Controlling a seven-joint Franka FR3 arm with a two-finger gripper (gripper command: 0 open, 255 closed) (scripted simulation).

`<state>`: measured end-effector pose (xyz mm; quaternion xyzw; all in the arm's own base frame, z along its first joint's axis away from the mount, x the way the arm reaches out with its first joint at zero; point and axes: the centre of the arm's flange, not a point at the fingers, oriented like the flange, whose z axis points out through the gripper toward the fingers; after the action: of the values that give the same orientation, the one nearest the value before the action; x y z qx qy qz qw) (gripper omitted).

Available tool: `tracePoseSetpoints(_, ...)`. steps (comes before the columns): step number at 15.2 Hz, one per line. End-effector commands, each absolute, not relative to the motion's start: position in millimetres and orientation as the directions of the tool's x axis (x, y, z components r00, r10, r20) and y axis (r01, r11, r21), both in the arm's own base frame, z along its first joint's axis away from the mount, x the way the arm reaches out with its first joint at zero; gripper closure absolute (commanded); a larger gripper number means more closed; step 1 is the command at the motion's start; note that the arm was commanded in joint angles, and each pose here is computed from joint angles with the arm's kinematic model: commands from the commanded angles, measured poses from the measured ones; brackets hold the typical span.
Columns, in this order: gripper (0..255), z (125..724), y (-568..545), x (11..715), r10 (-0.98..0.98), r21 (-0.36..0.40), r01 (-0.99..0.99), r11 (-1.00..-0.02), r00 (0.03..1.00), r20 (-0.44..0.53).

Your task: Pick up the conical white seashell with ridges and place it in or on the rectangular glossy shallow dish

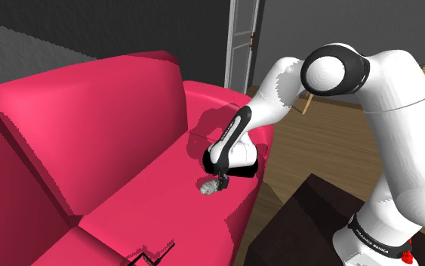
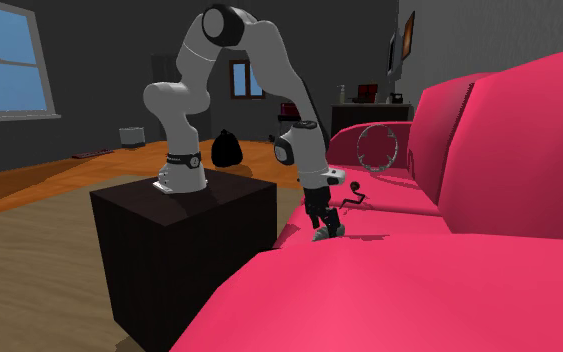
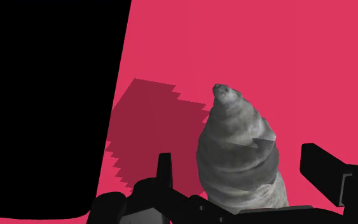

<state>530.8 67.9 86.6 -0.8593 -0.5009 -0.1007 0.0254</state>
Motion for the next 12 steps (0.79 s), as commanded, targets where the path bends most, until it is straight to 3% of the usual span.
tracePoseSetpoints(1,0,86.5,67.9,530.8,0.856,0.057,0.866,-0.497,0.478,0.199)
tracePoseSetpoints(2,0,86.5,67.9,530.8,0.856,0.057,0.866,-0.497,0.478,0.199)
tracePoseSetpoints(3,255,86.5,67.9,530.8,0.856,0.057,0.866,-0.497,0.478,0.199)
tracePoseSetpoints(12,255,86.5,67.9,530.8,0.856,0.057,0.866,-0.497,0.478,0.199)
